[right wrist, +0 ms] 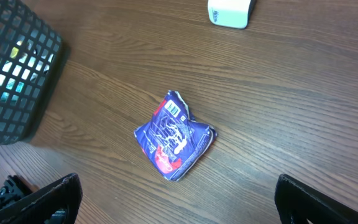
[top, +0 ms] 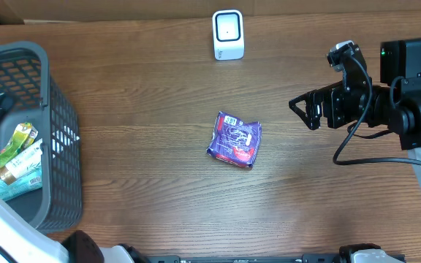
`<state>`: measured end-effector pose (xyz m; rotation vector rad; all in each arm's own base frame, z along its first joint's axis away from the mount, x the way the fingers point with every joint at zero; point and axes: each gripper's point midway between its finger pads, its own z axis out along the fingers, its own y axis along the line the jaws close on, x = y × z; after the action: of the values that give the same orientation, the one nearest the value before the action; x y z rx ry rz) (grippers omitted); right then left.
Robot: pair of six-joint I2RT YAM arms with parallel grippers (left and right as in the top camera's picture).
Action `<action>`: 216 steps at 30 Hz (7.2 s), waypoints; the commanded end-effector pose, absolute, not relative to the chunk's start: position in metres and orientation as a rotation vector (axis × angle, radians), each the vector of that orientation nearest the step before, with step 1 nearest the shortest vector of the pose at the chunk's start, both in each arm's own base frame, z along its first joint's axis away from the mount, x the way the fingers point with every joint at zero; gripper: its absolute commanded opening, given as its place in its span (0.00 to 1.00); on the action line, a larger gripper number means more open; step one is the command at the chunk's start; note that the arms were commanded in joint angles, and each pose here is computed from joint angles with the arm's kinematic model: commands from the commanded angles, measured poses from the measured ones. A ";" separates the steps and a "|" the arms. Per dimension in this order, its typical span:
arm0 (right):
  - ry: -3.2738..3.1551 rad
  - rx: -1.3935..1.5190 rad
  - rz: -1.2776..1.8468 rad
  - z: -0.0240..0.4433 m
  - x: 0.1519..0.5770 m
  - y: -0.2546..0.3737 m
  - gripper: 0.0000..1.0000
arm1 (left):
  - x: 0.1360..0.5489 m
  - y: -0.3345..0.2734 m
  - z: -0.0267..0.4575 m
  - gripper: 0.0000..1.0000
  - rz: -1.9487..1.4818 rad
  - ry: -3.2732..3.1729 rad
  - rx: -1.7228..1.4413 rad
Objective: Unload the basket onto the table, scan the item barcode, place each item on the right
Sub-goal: 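Reach left gripper into basket and grasp the white-and-gold tube, then carry white tube out and place it left of purple bag, then return left gripper into basket and grasp the green-yellow tea pack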
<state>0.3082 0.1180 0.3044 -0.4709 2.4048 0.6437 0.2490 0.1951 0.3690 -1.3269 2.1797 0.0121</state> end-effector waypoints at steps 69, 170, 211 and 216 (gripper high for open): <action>2.407 -0.407 0.692 0.313 0.307 0.120 1.00 | 0.330 0.284 0.166 0.04 0.166 2.483 -1.561; 2.476 -0.392 0.709 0.292 0.320 0.122 0.99 | 0.425 -0.091 0.176 0.85 -0.292 2.972 0.385; 2.484 -0.390 0.710 0.291 0.319 0.121 0.99 | 0.364 0.069 0.241 0.94 0.052 2.803 -0.077; 2.492 -0.389 0.712 0.290 0.317 0.121 0.99 | 0.378 0.074 0.246 0.98 0.084 2.741 -0.077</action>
<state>0.3162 0.1206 0.2797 -0.3868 2.5194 0.7063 0.3745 0.0659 0.2438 -0.1025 2.7580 0.0444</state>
